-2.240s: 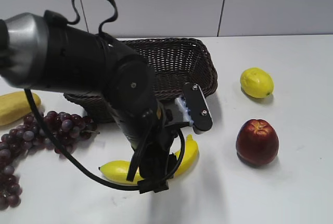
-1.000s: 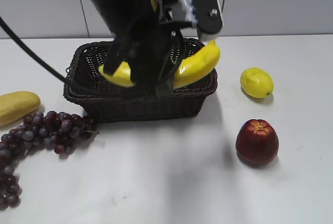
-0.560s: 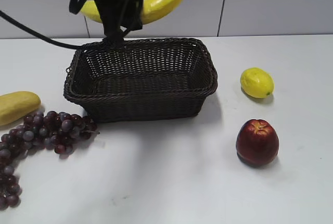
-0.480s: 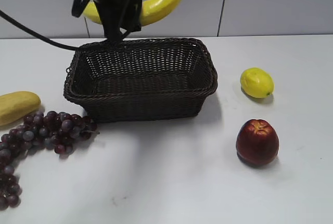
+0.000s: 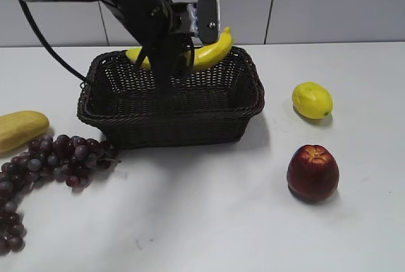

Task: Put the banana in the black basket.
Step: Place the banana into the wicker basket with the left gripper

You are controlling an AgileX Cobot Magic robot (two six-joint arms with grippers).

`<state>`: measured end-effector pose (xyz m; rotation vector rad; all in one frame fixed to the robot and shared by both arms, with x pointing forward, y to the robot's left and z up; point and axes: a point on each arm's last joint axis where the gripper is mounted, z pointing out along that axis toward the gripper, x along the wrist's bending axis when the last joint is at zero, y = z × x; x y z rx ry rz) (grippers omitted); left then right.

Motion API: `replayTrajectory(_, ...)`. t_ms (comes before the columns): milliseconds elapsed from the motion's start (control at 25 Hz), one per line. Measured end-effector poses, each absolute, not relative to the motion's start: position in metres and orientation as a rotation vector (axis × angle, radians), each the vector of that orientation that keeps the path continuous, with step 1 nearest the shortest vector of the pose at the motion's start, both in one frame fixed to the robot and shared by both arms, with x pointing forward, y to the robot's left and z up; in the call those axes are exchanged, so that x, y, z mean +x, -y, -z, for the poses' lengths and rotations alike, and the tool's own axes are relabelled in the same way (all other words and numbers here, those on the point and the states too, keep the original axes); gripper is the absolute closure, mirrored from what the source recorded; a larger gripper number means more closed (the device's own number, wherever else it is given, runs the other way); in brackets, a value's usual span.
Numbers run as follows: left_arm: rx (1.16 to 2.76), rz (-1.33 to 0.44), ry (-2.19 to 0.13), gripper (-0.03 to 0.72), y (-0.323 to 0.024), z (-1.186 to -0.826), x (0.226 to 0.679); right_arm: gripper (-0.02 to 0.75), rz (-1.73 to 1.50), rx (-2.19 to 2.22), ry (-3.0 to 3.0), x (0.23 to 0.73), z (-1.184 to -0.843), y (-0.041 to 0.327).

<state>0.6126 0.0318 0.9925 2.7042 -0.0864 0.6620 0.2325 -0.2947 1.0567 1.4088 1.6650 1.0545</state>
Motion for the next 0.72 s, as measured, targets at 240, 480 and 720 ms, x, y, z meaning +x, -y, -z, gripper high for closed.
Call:
replayTrajectory(240,2.712,-0.642,0.082,0.285,-0.032,-0.989,0.612,0.437,-1.054,1.409,-1.665,0.232,-1.057,0.295)
replayTrajectory(480,2.702,-0.598,0.031,0.044,-0.03,-0.989,0.61,0.437,-1.054,1.409,-1.665,0.232,-1.057,0.295)
replayTrajectory(720,2.705,-0.559,-0.023,0.058,-0.034,-1.0,0.605,0.437,-1.054,1.409,-1.665,0.232,-1.057,0.295)
